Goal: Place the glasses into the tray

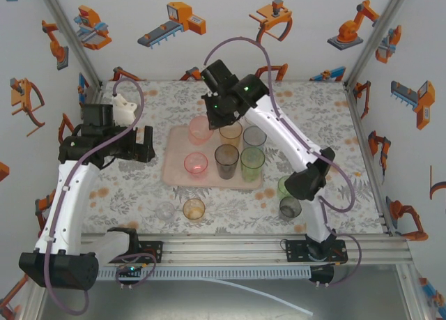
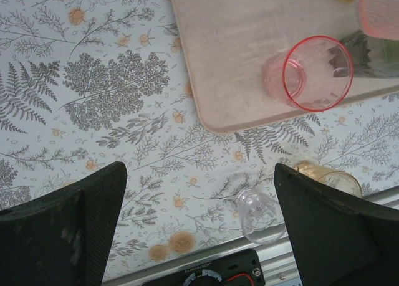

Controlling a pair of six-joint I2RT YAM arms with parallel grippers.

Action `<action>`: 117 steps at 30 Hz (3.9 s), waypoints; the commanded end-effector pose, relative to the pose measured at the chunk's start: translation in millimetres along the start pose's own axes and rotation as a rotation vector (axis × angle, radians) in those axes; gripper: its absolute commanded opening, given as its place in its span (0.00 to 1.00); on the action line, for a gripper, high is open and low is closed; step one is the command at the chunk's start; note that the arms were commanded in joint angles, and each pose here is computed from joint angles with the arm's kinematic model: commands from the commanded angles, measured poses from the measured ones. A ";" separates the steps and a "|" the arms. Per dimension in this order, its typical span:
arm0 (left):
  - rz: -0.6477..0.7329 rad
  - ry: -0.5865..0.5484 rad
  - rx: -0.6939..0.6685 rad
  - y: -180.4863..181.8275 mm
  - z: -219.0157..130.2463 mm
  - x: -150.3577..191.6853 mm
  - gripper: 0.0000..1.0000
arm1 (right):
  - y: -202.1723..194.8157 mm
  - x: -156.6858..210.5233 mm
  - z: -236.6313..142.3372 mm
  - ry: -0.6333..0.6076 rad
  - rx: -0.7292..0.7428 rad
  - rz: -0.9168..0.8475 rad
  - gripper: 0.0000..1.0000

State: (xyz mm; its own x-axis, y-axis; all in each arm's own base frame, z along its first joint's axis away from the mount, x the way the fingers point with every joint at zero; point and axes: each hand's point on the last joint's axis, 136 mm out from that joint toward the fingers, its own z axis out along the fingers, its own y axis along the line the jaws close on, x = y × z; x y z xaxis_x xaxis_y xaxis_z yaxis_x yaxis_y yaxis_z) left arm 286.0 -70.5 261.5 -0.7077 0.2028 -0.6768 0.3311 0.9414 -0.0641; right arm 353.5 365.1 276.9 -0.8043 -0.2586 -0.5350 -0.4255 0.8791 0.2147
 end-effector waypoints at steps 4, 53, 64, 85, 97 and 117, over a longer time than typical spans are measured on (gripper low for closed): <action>-0.021 -0.034 0.020 -2.1 -5.4 -6.3 0.93 | -4.2 -15.9 31.4 -0.053 0.066 -0.038 0.00; -0.053 -0.036 0.057 -4.4 -6.8 -1.3 0.95 | -39.9 37.6 148.8 0.168 0.198 -0.038 0.03; -0.059 -0.035 0.066 -5.2 -5.6 -1.7 0.95 | -43.1 40.3 151.8 0.188 0.195 -0.034 0.06; -0.064 -0.035 0.065 -4.2 -6.1 -2.7 0.95 | -41.8 24.3 141.5 0.160 0.146 -0.011 0.26; -0.071 -0.034 0.067 -3.9 -6.8 -0.6 0.95 | -38.1 33.2 151.1 0.201 0.107 0.006 0.21; -0.062 -0.054 0.060 -2.3 -11.8 -13.2 0.95 | -33.4 -4.2 108.2 0.081 0.077 0.010 0.28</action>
State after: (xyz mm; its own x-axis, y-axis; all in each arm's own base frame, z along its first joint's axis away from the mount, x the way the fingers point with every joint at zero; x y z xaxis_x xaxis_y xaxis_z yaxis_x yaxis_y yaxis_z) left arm 284.2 -72.8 264.8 -0.7164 0.1431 -0.6828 0.3278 0.9330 -0.1484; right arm 410.4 384.0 144.7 -0.8650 -0.3065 -0.3974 -0.3851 0.9131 0.1340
